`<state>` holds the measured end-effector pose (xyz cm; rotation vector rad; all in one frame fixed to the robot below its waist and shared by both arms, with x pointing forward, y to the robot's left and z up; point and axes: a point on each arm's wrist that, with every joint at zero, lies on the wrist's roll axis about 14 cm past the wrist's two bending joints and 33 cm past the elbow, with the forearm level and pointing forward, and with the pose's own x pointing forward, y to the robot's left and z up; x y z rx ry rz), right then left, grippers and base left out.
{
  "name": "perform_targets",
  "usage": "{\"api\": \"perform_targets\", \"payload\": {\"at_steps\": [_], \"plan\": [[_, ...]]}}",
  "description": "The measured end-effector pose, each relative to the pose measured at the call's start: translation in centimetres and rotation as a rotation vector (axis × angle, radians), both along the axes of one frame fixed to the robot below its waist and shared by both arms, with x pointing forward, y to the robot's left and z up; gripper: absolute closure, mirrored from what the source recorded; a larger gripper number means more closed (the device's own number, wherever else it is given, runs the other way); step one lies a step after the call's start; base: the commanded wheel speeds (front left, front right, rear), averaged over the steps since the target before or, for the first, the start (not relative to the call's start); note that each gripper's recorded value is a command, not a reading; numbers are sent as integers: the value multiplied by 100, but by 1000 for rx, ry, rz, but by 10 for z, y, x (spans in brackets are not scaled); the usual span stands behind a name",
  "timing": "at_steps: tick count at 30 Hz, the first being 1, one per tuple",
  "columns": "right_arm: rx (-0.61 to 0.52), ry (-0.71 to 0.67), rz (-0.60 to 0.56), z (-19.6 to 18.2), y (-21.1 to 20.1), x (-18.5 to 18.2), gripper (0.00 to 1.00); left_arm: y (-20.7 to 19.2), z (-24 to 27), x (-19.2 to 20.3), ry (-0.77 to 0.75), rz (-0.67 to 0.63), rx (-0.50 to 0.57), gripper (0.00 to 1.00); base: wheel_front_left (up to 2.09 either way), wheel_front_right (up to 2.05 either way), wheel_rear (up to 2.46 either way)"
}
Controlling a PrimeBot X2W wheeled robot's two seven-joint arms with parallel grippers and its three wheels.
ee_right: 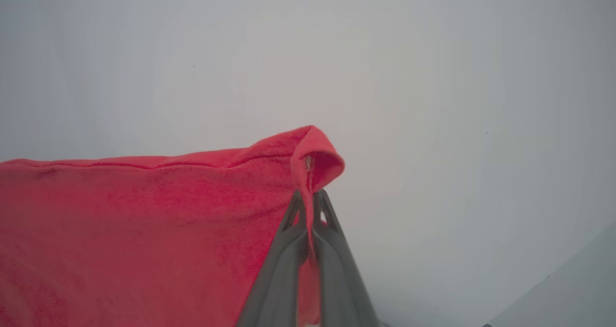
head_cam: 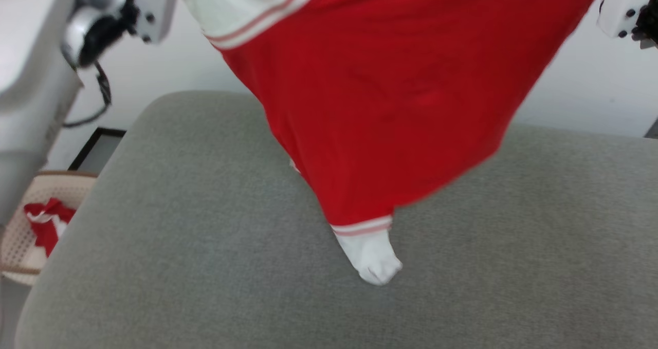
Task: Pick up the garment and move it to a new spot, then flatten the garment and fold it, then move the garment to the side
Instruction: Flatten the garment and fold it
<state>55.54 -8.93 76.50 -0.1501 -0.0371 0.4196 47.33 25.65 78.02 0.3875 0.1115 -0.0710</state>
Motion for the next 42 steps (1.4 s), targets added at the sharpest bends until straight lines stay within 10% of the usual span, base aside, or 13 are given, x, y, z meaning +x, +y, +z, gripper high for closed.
{"api": "perform_targets", "payload": {"at_steps": [20,31,42], "plan": [[64,-60,-77,33,-44,1,100,-9,81,34,-230,-6,11,100,0,0,0],[76,-141,-99,14,-41,72,100,-12,66,116,-316,-12,57,100,0,0,0],[46,-393,-158,-3,-56,156,100,-70,105,190,-715,-160,35,100,0,0,0]]}}
